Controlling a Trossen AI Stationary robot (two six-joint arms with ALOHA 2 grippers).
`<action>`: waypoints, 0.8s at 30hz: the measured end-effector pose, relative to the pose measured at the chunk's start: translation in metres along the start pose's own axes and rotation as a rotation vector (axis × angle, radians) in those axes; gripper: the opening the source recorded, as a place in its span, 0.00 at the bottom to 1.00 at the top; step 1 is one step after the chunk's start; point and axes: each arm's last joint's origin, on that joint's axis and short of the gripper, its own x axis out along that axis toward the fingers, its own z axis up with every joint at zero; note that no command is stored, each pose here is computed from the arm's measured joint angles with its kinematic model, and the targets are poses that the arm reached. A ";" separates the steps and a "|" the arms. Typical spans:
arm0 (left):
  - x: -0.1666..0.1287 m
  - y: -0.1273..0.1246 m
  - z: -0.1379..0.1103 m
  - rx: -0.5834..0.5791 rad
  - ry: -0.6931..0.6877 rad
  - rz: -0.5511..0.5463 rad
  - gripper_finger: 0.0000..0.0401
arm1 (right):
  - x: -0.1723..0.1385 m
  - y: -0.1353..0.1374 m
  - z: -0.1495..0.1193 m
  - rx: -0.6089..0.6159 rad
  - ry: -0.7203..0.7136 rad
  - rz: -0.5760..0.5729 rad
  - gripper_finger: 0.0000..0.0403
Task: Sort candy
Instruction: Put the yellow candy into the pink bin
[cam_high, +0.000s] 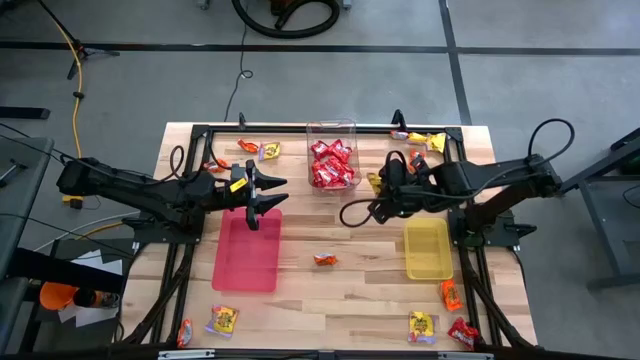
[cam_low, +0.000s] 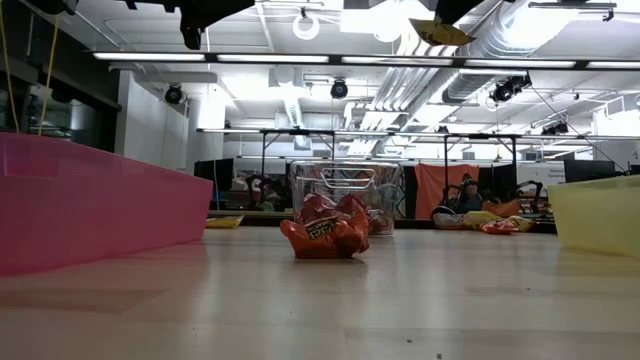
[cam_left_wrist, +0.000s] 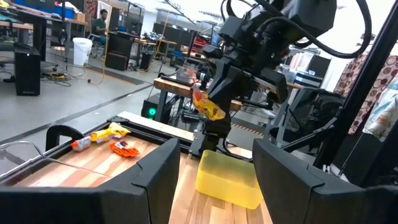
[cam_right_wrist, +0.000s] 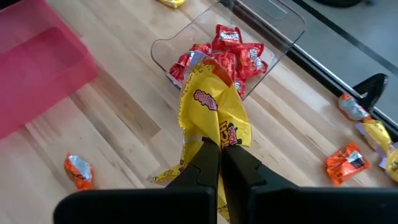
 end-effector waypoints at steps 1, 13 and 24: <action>0.000 0.000 0.000 0.000 0.000 0.000 0.47 | 0.000 0.001 0.000 0.003 -0.001 0.003 0.00; 0.000 0.000 0.000 0.000 0.000 0.000 0.47 | 0.009 0.038 0.020 -0.051 -0.105 0.314 0.00; 0.000 0.000 0.000 0.000 0.000 0.000 0.47 | 0.095 0.111 0.045 -0.199 -0.196 0.715 0.00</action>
